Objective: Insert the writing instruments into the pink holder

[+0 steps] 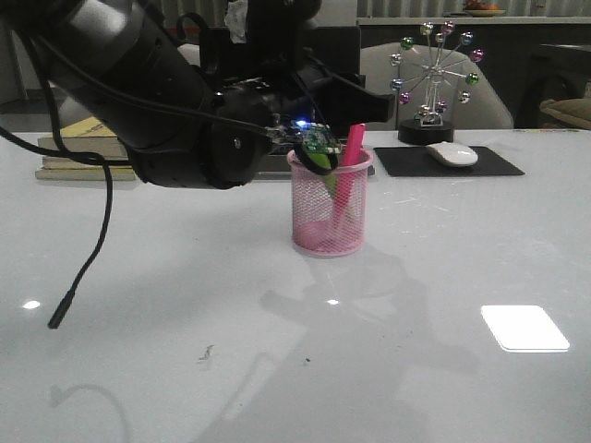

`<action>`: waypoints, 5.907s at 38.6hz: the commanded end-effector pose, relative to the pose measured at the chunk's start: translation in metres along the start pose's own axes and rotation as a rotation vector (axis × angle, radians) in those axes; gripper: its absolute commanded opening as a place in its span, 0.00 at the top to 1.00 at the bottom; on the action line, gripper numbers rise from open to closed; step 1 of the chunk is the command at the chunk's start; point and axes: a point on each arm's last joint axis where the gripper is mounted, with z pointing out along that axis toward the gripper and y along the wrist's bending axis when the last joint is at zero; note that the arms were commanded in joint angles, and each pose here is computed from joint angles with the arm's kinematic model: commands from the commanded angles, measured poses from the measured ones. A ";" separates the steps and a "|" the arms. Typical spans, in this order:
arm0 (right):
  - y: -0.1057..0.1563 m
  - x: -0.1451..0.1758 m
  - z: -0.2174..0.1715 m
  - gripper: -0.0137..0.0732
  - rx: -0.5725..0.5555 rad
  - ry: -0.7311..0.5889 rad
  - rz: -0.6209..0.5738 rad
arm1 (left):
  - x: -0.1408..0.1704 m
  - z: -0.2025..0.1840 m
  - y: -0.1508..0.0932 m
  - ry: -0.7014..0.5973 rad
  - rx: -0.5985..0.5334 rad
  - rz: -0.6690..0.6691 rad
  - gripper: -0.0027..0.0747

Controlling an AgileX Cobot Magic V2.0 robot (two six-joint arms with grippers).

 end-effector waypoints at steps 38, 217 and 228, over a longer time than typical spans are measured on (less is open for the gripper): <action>-0.003 -0.019 -0.007 0.47 0.025 -0.163 -0.011 | -0.344 -0.187 0.094 -0.054 -0.108 0.108 0.65; 0.014 0.113 0.043 0.79 -0.059 -0.737 0.159 | -0.216 -0.370 0.100 0.319 -0.383 0.086 0.65; 0.014 0.114 0.044 0.79 -0.060 -0.730 0.159 | -0.216 -0.370 0.100 0.319 -0.383 0.086 0.65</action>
